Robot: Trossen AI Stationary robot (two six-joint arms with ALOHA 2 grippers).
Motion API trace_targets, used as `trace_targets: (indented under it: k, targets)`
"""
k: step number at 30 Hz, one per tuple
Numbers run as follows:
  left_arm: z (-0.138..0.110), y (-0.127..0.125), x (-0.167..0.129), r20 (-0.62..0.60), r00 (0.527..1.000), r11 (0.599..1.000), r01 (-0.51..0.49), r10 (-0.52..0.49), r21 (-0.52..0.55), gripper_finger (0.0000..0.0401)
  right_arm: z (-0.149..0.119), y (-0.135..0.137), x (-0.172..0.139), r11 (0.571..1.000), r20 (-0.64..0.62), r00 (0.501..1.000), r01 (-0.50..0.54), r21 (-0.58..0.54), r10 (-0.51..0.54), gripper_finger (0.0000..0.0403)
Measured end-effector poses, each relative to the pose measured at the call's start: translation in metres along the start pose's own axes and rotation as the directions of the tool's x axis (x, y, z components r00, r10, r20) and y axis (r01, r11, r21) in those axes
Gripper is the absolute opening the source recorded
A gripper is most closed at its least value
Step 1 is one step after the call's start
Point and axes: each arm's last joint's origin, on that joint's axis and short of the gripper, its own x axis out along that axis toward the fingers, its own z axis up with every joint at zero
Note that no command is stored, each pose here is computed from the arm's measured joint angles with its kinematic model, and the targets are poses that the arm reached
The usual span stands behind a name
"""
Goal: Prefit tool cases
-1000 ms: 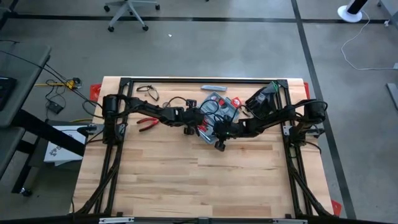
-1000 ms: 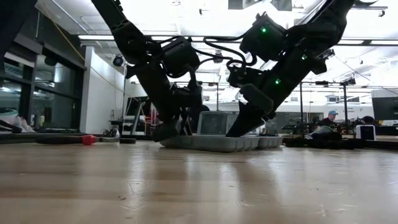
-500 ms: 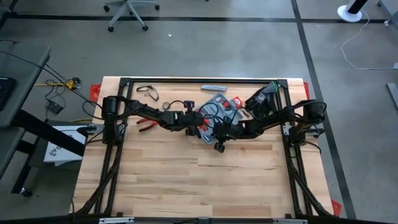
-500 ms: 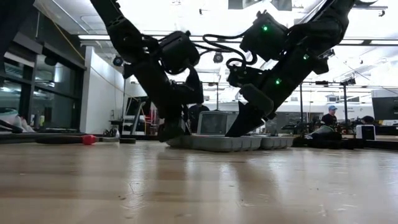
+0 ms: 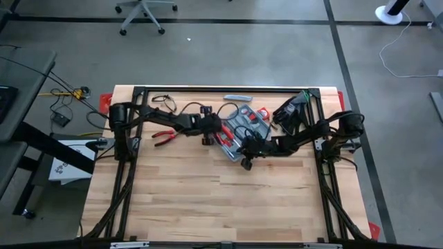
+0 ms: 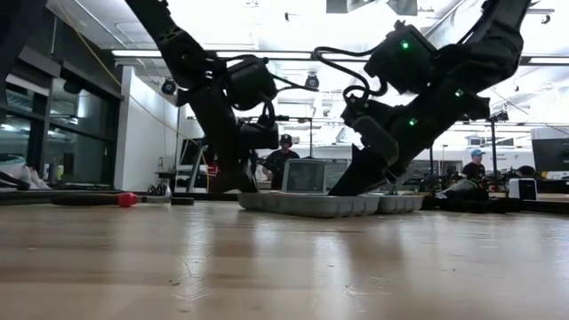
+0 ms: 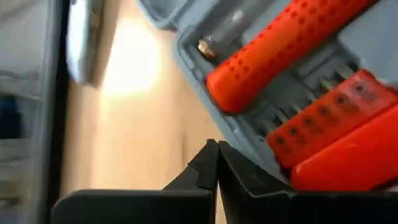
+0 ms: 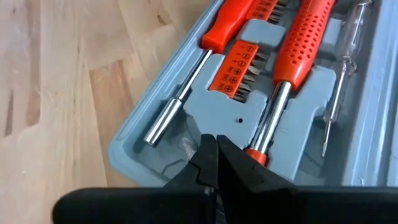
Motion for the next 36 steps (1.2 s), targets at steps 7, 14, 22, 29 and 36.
trace_targets:
  k: [7,14,22,29,36]
  targets:
    - [-0.008,-0.006,-0.004,-0.053,0.983,0.979,0.171,-0.177,-0.107,0.0,0.001,-0.003,0.001,1.0,-0.004,1.0,-0.016,0.006,0.016,0.0]
    - [-0.008,-0.037,-0.018,-0.111,0.946,0.949,0.291,-0.305,-0.12,0.0,0.002,-0.008,0.002,1.0,-0.014,0.999,-0.029,-0.004,0.029,0.0]
    - [-0.005,-0.063,-0.037,-0.137,0.907,0.917,0.389,-0.399,-0.09,0.0,0.002,-0.013,0.002,0.998,0.01,0.998,0.06,-0.022,-0.059,0.0]
    - [0.0,-0.065,-0.049,-0.086,0.886,0.889,0.447,-0.456,-0.103,0.0,0.01,-0.015,-0.012,0.994,0.034,0.995,0.1,-0.045,-0.098,0.0]
    - [0.002,-0.058,-0.065,-0.044,0.895,0.893,0.438,-0.444,-0.099,0.0,0.015,-0.02,-0.041,0.98,-0.01,0.983,0.179,-0.085,-0.181,0.0]
